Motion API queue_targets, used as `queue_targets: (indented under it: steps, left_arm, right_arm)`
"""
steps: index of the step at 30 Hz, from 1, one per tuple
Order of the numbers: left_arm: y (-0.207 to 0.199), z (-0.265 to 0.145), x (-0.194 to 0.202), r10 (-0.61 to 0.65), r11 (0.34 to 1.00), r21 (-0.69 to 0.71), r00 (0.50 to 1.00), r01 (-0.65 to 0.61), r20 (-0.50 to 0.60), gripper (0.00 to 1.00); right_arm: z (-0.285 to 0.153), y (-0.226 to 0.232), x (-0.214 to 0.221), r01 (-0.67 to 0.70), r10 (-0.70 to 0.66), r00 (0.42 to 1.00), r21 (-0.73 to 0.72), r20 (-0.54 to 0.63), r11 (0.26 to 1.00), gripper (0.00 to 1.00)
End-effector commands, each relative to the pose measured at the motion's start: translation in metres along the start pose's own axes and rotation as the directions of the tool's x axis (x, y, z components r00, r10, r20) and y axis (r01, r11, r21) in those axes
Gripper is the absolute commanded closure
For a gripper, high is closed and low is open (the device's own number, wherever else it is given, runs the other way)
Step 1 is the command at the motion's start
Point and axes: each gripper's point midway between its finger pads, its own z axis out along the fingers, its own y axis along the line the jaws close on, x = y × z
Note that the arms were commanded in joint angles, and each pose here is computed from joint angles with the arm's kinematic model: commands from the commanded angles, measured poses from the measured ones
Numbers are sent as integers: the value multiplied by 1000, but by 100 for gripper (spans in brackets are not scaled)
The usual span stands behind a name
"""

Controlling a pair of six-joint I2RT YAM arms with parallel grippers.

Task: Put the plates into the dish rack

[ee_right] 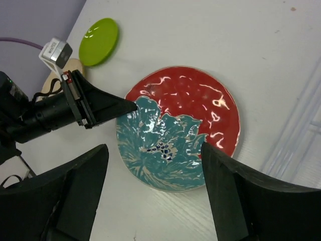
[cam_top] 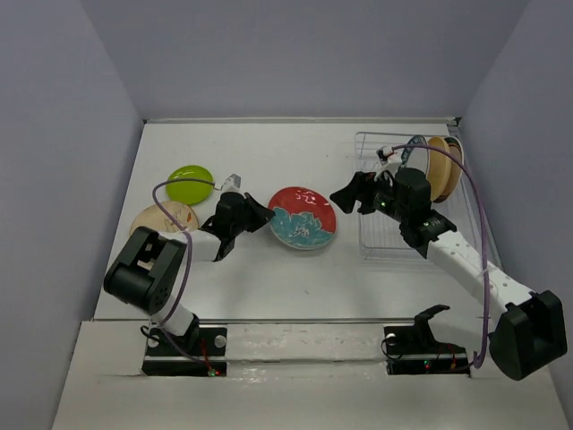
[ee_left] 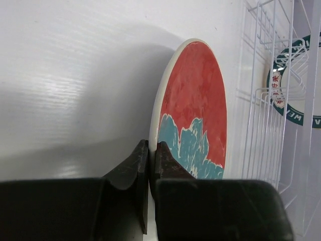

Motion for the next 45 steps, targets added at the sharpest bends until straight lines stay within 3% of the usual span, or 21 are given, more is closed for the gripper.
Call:
queue_targets:
  steps: [1,10,16,22,25,31,33,34,35,36,38,42,43,45]
  left_arm:
    - [-47,-44,-43,4,990,137,989,-25,149,94]
    - [-85,-114,-68,5,939,336,978,-76,208,95]
    - [-118,-144,-77,121,869,450,971,-204,207,95]
    - [-144,-169,-78,231,787,529,947,-316,222,95]
    - [-153,-177,-84,253,761,547,936,-349,245,95]
    - [-170,-197,-98,276,719,563,911,-407,305,95]
    - [-173,-200,-100,287,713,562,905,-420,313,95]
    - [-174,-201,-102,288,712,558,902,-427,322,95]
    - [-173,-200,-102,289,712,557,902,-427,322,94]
    - [-172,-200,-103,286,717,549,899,-430,332,95]
    - [-172,-203,-106,287,717,538,891,-443,351,94]
    - [-171,-206,-109,300,720,514,878,-465,373,68]
    - [-171,-207,-114,297,729,493,869,-474,396,47]
    - [-158,-201,-117,328,765,419,856,-488,399,28]
  right_arm:
    - [16,33,-13,142,-145,989,-91,-17,986,15]
    - [59,33,23,173,-229,947,-242,-225,955,10]
    - [79,35,15,225,-299,922,-288,-246,931,6]
    - [89,23,28,200,-278,907,-257,-316,946,6]
    - [82,36,32,172,-284,904,-334,-321,927,7]
    - [46,86,41,53,-266,922,-588,-281,807,27]
    - [27,102,45,-25,-235,922,-656,-306,754,52]
    - [22,111,37,-7,-243,934,-696,-260,718,69]
    - [18,115,38,-31,-231,936,-716,-266,697,69]
    - [7,121,42,-98,-200,930,-734,-307,672,81]
    - [-2,130,33,-86,-207,939,-771,-274,632,90]
    - [-4,139,16,-82,-171,953,-757,-249,648,93]
    - [-6,142,2,-66,-156,963,-748,-221,660,93]
    - [-2,137,-21,-49,-103,979,-701,-173,712,93]
